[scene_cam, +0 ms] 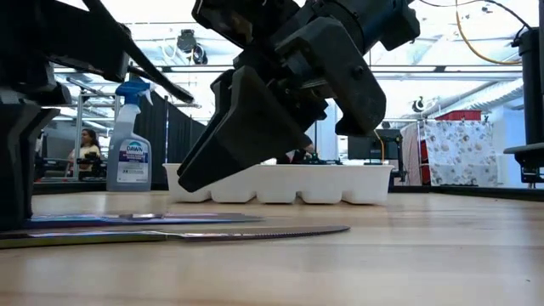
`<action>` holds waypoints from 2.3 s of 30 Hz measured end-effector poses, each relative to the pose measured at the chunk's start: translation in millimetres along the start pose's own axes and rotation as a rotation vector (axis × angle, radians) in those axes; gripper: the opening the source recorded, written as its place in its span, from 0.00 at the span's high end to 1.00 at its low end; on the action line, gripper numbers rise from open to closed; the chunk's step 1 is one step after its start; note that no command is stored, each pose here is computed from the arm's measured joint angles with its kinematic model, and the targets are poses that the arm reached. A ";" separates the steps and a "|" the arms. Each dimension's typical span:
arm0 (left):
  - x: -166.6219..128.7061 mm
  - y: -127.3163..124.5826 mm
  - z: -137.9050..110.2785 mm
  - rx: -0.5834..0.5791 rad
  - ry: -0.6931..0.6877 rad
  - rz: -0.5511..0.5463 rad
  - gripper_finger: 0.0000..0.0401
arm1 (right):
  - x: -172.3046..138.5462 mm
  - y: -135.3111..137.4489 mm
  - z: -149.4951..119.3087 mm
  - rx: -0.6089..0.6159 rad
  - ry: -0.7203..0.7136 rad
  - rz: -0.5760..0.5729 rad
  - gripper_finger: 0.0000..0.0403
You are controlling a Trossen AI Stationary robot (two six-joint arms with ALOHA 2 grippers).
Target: Sort silverware
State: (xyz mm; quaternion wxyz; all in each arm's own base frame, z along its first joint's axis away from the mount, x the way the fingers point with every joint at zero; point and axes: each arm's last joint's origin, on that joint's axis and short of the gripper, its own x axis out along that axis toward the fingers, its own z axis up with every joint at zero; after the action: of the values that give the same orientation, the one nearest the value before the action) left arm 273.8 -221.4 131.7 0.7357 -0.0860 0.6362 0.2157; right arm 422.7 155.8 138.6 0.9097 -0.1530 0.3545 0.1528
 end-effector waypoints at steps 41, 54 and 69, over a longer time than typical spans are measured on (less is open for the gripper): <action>-23.0 21.7 18.3 -0.037 0.136 0.193 0.52 | 0.0 1.0 -1.7 -0.021 0.017 0.010 0.63; -75.2 64.5 31.9 -0.046 0.111 0.159 0.32 | -30.6 2.6 17.0 0.002 -0.015 0.020 0.56; -96.2 42.1 41.8 0.086 -0.232 -0.169 0.32 | -97.5 -4.7 36.2 0.003 0.027 0.033 0.56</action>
State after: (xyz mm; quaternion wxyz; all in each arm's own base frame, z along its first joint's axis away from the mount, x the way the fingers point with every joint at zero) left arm 284.1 -187.1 238.8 0.8228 -0.0822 0.5461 0.1344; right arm 377.7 149.0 232.2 0.9025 -0.1479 0.3693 0.1652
